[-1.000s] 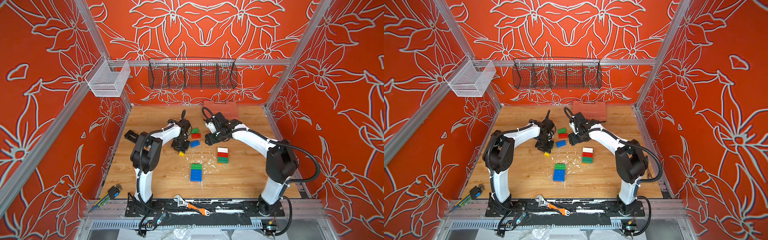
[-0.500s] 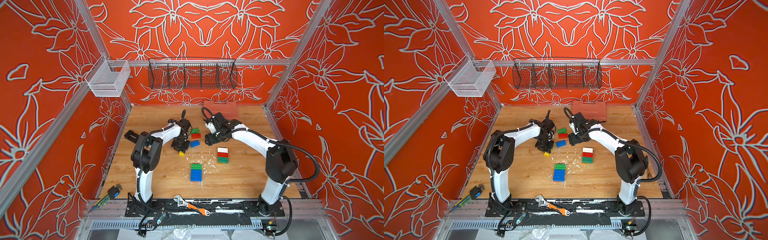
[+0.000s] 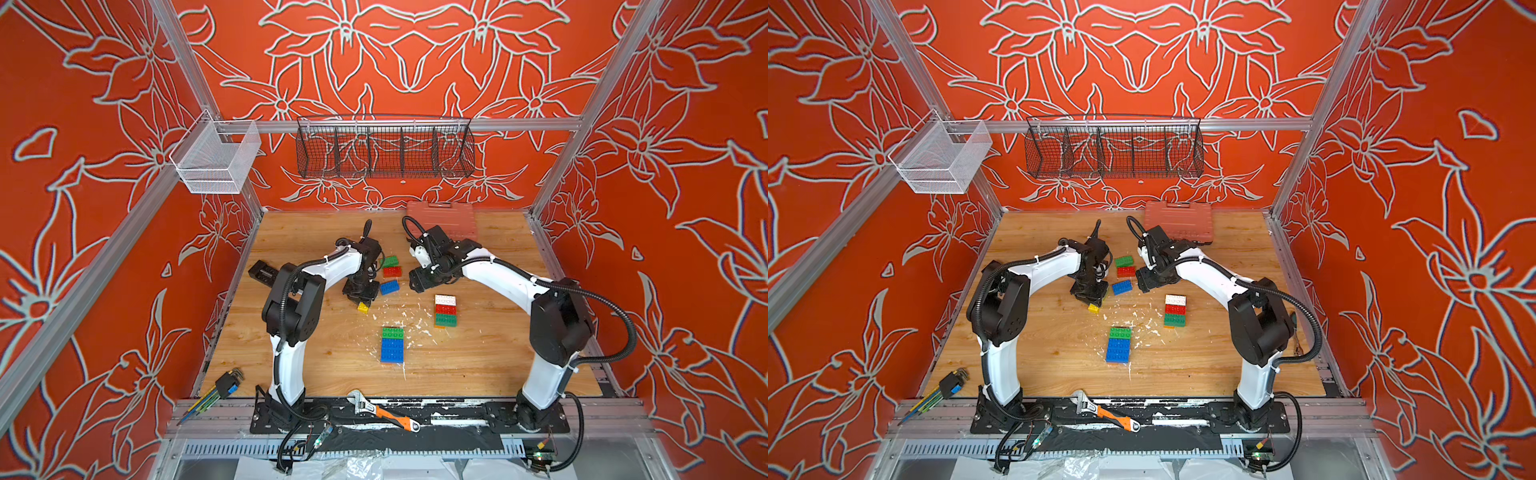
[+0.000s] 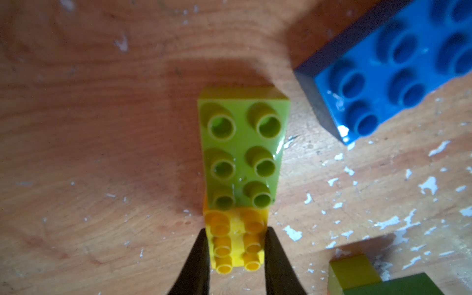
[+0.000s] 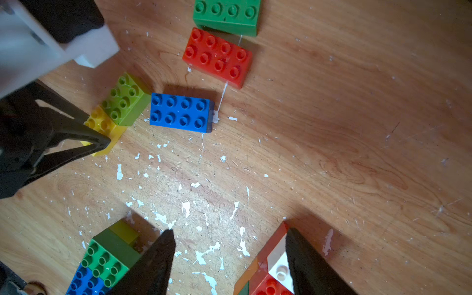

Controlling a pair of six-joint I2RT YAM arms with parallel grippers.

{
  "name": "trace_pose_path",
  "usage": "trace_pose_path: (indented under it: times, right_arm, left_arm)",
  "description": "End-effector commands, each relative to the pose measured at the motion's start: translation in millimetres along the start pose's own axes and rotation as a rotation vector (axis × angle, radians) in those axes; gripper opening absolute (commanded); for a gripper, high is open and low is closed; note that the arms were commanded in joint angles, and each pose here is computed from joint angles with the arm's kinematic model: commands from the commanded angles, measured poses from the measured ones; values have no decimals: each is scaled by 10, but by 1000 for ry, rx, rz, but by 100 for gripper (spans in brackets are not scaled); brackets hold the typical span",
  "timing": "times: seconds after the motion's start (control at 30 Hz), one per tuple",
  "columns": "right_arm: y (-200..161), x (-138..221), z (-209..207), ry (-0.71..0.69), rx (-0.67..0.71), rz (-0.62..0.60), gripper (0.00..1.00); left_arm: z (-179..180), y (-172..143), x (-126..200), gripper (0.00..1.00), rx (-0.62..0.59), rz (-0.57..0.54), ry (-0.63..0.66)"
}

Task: Assemble a rectangle with lego
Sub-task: Place the lego brick at the center of the board.

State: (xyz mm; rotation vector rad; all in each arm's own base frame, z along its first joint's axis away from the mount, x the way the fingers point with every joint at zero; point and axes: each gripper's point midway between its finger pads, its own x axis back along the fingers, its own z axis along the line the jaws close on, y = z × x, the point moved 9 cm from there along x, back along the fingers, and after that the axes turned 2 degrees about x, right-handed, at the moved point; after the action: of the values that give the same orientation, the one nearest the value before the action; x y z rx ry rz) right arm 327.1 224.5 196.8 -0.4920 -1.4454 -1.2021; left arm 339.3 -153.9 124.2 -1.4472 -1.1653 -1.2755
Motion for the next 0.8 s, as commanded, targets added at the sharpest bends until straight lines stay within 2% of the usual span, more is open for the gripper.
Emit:
trace_pose_path:
  times: [0.0,0.43,0.6,0.77]
  right_arm:
    - [43,1,49,14,23,6,71]
    - [35,-25,50,10,29,19,71]
    - [43,-34,56,10,33,24,71]
    - [46,-20,71,8,41,25,70]
  left_arm:
    - [-44,-10,-93,22,-25,38,-2]
    - [-55,9,-76,23,-22,27,-10]
    - [-14,3,-110,23,-9,46,31]
    - [-28,2,-126,28,-2,42,13]
